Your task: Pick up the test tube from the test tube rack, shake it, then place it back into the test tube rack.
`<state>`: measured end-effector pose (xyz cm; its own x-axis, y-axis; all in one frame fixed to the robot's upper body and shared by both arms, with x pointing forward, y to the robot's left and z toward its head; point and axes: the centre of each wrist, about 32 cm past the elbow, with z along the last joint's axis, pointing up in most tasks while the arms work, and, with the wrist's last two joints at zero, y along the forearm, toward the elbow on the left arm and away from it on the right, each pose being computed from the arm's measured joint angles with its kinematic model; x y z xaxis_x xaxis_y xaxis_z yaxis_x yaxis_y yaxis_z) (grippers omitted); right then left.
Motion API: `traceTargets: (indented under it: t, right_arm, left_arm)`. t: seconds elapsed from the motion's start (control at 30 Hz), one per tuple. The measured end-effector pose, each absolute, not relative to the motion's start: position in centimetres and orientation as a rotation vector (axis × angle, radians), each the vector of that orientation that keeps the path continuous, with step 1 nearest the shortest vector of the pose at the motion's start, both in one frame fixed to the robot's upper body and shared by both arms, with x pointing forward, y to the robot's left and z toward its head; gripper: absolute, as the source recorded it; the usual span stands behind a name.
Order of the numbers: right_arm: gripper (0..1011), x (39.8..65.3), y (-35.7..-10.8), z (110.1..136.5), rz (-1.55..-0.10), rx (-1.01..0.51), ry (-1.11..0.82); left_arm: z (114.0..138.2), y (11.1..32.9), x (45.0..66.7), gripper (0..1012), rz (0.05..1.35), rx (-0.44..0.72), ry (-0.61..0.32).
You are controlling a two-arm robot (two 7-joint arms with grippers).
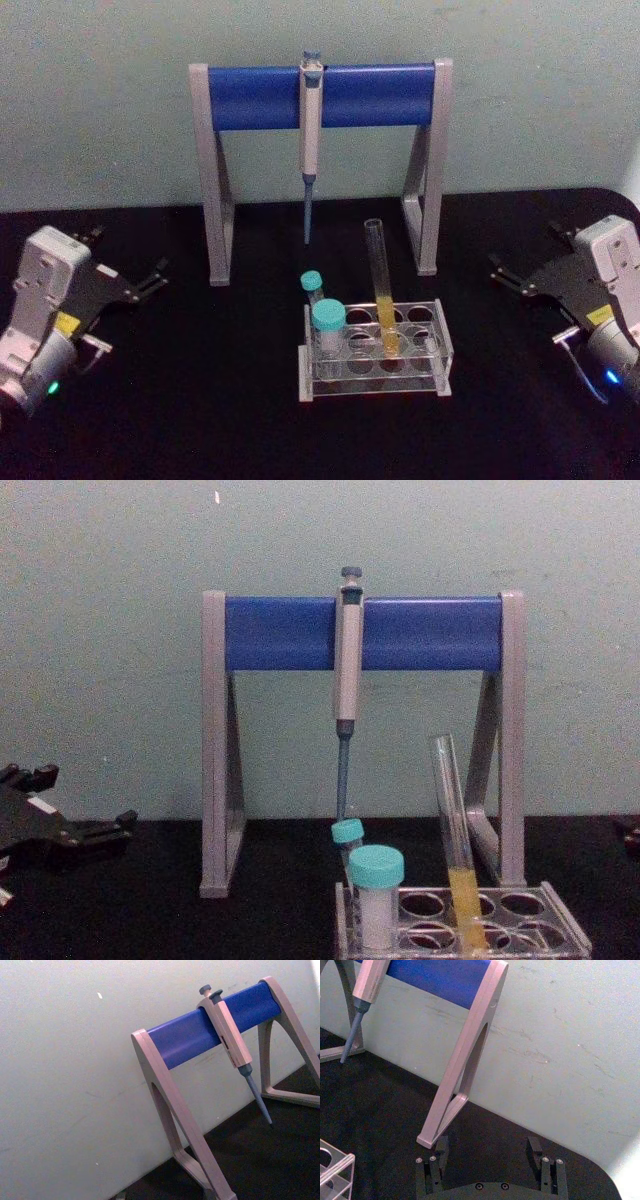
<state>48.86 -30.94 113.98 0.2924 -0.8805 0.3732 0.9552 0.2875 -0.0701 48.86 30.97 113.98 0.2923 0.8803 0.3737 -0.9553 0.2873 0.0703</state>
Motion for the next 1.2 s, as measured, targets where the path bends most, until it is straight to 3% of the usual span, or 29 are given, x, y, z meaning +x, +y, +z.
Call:
traceTargets:
  t: [1.2]
  right_arm:
    - [1000,48.86,-30.96,113.98,-1.248,-0.304,-0.285]
  left_arm:
    - [113.98,30.97,48.86,1001,1.248,0.304,-0.285]
